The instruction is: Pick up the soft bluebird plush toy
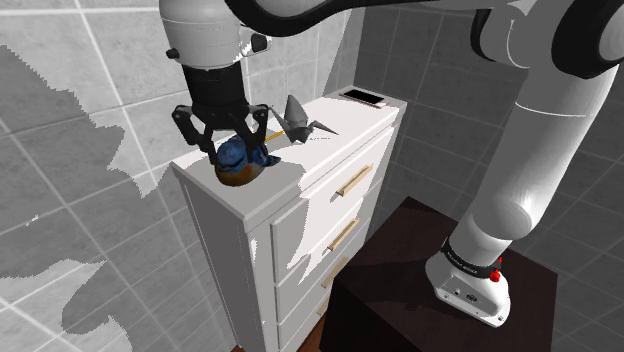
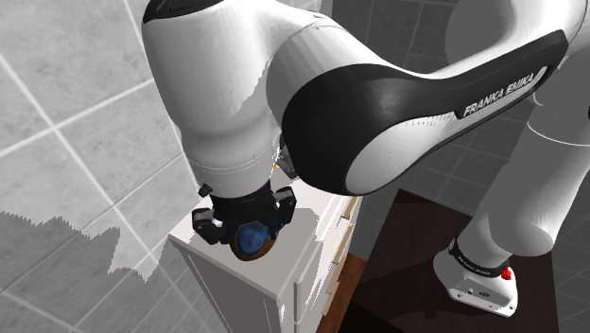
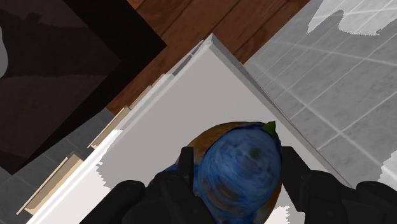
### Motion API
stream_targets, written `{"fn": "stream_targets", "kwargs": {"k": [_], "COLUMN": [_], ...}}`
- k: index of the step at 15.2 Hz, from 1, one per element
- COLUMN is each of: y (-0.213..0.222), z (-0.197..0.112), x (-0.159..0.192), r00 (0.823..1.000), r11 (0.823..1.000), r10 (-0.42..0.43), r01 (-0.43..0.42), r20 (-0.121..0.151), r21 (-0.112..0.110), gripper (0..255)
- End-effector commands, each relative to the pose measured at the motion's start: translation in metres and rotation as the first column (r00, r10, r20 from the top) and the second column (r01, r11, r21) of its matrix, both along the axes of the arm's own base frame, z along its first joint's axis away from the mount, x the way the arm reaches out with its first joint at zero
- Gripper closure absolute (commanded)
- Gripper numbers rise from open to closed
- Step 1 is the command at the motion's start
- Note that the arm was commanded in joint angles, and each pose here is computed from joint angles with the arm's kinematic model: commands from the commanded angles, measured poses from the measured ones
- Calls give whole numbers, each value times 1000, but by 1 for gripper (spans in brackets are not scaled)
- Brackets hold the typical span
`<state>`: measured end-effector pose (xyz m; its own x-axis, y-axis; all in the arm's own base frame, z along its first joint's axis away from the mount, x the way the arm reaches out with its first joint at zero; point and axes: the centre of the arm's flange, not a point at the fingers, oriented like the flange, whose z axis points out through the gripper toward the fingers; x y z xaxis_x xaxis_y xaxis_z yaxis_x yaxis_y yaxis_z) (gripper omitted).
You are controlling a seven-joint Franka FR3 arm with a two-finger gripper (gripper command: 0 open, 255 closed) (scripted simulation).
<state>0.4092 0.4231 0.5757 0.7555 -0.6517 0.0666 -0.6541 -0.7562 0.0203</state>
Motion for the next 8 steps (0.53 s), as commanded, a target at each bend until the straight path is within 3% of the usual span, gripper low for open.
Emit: {"fn": "stream_targets", "kwargs": {"k": [1, 8], "y": [0, -1], "z": [-1, 31], "x": [0, 1], "r00": [1000, 1000], "r11": [1000, 1000], "r10": [-1, -1], "r01": [1, 1], "r20": [-2, -2], "r21": [-2, -1], "gripper": [255, 255]}}
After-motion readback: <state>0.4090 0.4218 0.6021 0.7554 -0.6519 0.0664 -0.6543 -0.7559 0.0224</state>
